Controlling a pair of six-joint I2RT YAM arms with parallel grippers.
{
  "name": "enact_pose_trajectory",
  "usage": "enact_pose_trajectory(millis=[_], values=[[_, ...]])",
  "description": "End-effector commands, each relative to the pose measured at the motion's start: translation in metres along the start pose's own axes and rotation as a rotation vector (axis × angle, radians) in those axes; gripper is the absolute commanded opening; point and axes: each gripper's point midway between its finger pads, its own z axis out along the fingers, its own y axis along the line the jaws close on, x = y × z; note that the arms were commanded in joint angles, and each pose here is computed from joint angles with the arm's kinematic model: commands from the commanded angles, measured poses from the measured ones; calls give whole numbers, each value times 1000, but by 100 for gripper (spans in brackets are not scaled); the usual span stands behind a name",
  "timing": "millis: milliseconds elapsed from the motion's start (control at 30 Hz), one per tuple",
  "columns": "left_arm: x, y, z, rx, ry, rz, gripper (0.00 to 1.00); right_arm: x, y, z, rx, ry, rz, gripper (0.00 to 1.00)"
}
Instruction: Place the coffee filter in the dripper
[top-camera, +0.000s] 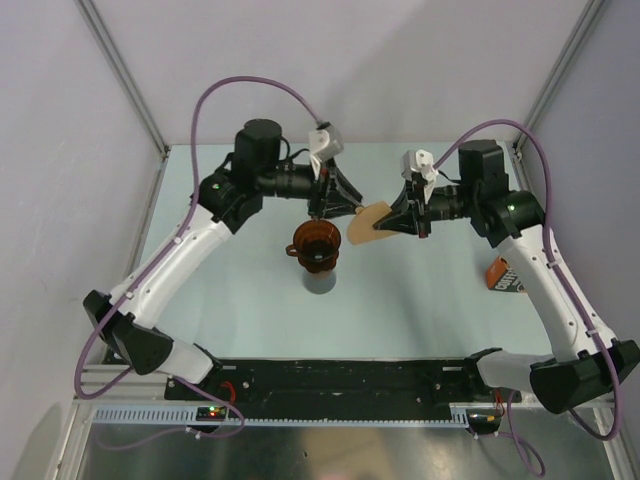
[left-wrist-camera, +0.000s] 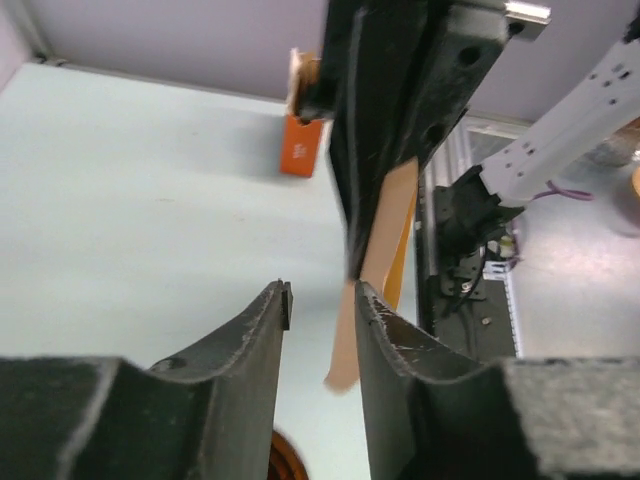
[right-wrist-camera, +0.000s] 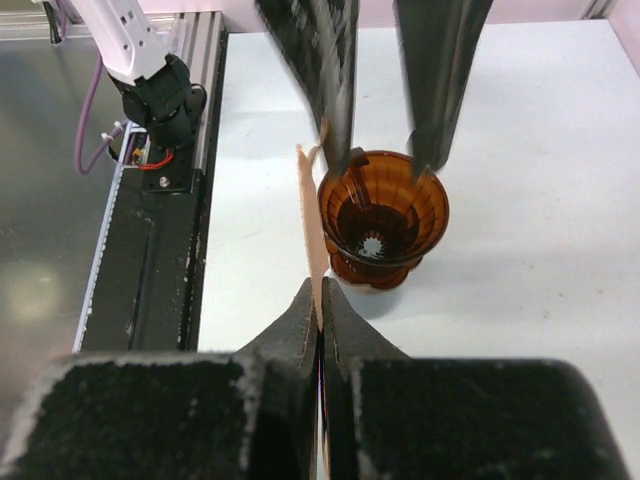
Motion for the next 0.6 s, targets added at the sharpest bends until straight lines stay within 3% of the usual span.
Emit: enact_pose_trajectory(millis=[0, 233, 567], values=[[-18, 6, -41, -94, -59, 54, 47, -1, 11, -12, -16, -17, -87, 0], [-10, 1, -66, -127, -59, 106, 62, 7, 13, -16, -23, 0, -177, 0], [-18, -25, -41, 2, -60, 116, 57, 5, 18, -6, -57, 0, -246, 0]])
